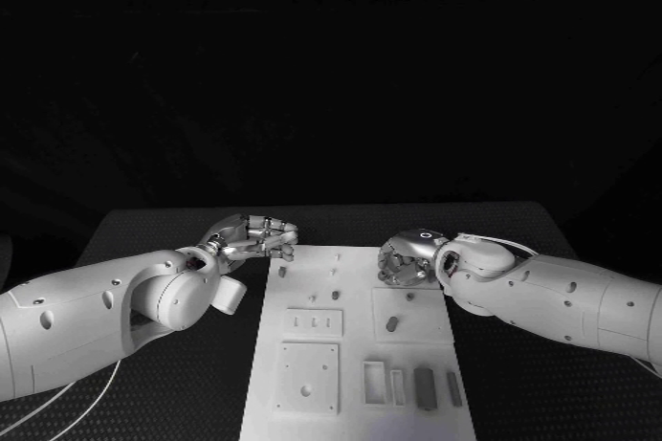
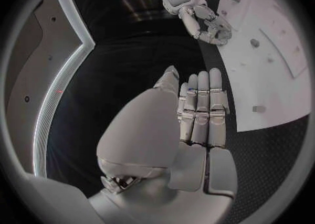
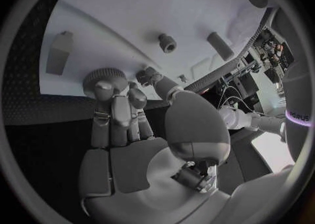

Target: Assemble the parts on the task board

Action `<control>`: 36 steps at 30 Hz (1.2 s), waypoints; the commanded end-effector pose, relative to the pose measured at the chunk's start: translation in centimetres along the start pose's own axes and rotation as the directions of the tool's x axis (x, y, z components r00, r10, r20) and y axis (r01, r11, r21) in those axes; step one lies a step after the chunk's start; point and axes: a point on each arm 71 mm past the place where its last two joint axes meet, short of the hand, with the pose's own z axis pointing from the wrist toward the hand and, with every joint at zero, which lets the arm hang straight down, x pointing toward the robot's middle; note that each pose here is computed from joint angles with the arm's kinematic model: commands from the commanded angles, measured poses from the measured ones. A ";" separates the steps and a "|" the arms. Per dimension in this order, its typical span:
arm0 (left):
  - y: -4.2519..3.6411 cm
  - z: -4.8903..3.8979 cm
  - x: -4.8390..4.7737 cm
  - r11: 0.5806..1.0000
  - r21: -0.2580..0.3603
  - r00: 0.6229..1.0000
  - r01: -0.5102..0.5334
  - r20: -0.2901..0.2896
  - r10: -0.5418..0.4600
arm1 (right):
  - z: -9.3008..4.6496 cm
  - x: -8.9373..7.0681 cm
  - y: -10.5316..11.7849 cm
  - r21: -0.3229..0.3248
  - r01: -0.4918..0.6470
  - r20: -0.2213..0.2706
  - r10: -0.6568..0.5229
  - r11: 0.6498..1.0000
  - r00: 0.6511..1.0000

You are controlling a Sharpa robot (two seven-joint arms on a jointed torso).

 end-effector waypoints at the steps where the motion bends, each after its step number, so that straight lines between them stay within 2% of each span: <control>1: -0.15 0.00 0.18 1.000 0.012 1.000 0.001 -0.019 -0.001 | 0.0 0.7 0.2 -0.008 0.009 -0.029 -0.009 1.000 1.000; 17: -0.13 0.07 0.04 1.000 0.007 1.000 0.000 -0.018 0.000 | 0.0 1.2 0.6 -0.019 0.025 -0.040 -0.025 1.000 0.999; 26: -0.11 0.05 0.01 1.000 0.004 1.000 0.000 -0.018 0.000 | 0.1 1.2 0.9 -0.016 0.039 -0.017 -0.039 0.999 0.999; 36: -0.06 0.02 -0.23 1.000 0.000 1.000 -0.001 -0.014 0.001 | 0.2 1.3 1.3 -0.024 0.040 -0.013 -0.041 0.999 0.999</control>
